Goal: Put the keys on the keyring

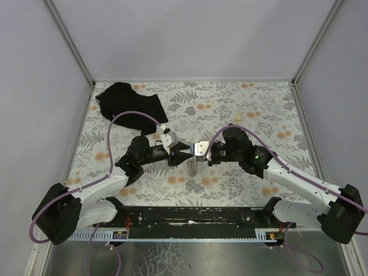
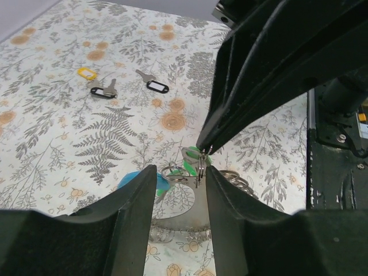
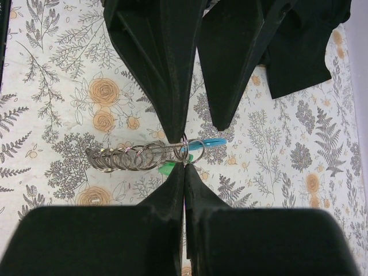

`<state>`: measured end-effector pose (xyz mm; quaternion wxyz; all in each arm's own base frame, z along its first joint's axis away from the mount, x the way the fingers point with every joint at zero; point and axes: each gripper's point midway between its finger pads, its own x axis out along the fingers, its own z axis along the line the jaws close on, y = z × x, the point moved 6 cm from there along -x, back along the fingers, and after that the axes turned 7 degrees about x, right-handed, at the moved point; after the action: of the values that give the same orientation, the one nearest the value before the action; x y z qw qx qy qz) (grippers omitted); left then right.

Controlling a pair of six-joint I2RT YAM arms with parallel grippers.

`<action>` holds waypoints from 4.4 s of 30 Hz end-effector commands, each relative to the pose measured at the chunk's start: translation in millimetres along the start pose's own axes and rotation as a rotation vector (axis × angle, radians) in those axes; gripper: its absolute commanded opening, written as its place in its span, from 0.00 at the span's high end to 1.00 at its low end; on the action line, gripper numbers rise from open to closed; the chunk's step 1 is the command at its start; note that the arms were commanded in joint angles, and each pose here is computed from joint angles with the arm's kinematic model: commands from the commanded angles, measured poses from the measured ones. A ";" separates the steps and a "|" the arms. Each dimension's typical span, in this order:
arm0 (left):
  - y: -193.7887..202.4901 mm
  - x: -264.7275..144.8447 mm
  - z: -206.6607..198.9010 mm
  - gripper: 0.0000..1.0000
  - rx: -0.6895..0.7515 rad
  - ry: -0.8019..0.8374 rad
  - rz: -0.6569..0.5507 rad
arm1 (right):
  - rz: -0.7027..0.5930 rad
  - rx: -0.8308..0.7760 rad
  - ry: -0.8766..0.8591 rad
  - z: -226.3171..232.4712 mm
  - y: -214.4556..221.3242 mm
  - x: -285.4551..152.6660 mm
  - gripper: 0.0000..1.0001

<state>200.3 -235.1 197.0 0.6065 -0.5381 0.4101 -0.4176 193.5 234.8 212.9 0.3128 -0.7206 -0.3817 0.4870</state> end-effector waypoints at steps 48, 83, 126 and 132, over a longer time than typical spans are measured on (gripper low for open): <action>-19.8 -3.5 12.2 1.00 -0.232 -0.151 -0.206 | -0.058 0.018 0.037 6.9 0.8 -0.8 1.00; -17.8 4.9 24.1 0.61 -0.030 -0.029 -0.031 | -0.061 -0.066 0.115 -12.6 -21.5 -13.6 1.00; -4.4 6.7 -5.8 0.60 -0.045 0.092 0.031 | -0.070 -0.056 0.112 -12.8 -23.5 -12.9 1.00; -4.3 6.4 -11.0 0.59 -0.023 0.095 0.042 | -0.069 -0.057 0.112 -13.2 -23.6 -13.0 1.00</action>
<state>194.2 -244.6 193.2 0.5813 -0.5269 0.4651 -0.4099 191.8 225.9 212.4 0.3176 -0.7392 -0.3725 0.4626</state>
